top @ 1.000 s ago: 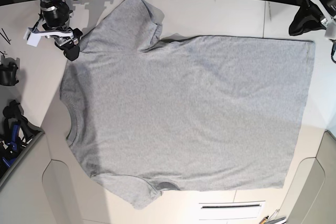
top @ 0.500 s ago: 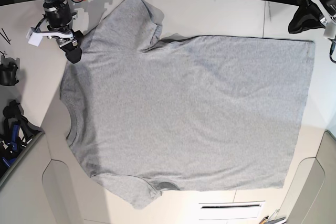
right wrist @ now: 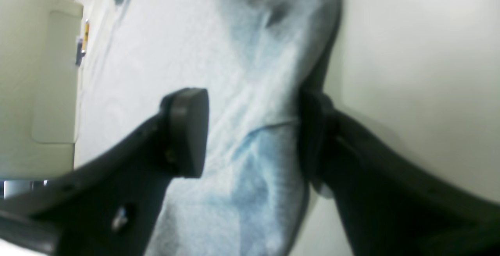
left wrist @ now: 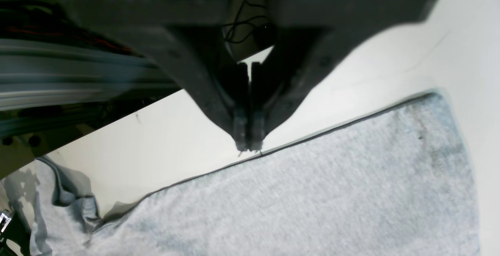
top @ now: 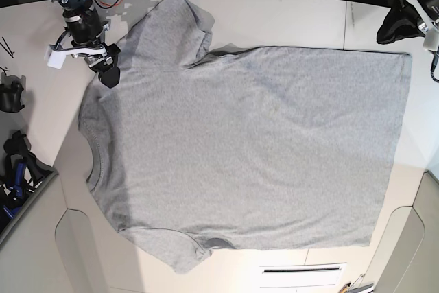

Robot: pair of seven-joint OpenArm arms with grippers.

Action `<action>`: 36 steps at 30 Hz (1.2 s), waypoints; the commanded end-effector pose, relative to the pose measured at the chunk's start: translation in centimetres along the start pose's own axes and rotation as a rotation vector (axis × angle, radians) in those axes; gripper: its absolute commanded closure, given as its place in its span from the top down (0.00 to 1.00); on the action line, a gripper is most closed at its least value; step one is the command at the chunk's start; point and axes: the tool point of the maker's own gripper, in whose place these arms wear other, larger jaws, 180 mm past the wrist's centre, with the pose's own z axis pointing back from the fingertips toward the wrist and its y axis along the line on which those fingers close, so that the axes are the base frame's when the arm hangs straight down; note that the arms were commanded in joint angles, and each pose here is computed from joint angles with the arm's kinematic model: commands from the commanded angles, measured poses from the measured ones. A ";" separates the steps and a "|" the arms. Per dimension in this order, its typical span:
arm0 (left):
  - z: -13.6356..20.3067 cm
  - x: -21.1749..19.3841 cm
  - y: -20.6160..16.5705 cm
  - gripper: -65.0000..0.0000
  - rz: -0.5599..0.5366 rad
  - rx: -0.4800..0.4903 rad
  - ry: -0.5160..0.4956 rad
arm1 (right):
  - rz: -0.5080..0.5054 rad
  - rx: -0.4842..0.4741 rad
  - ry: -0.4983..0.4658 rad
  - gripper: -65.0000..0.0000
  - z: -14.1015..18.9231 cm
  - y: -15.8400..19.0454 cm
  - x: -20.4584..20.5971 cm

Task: Fold the T-shirt properly
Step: 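Grasp the shoulder corner with the right gripper and the hem corner with the left gripper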

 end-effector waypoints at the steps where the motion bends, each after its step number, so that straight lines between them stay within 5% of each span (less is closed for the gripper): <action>1: 0.2 0.9 -0.3 0.00 -0.010 -0.016 -0.026 | 0.012 -0.019 0.042 0.51 0.1 -0.4 -0.7; 7: 0.1 1.0 -0.2 0.00 -0.014 -0.015 -0.030 | 0.047 0.038 0.010 0.10 0.1 0.6 -0.2; 9: 0.0 1.3 -0.1 0.09 -0.018 -0.014 -0.039 | 0.063 0.059 0.008 0.00 0.1 1.1 -0.1; 13: -0.4 2.1 0.1 0.28 -0.035 -0.011 -0.056 | 0.096 0.049 0.017 0.00 -0.1 1.0 -0.1; 22: -2.1 2.1 1.8 0.28 -0.106 0.032 0.054 | 0.103 0.048 0.018 0.00 -0.3 1.1 0.1; 29: -3.1 3.0 5.8 0.28 0.036 0.151 0.064 | 0.113 0.040 0.026 0.00 -0.3 0.9 -0.1; 36: -0.9 2.6 12.2 0.29 0.297 0.227 -0.014 | 0.125 0.029 0.034 0.00 -0.2 0.7 -0.3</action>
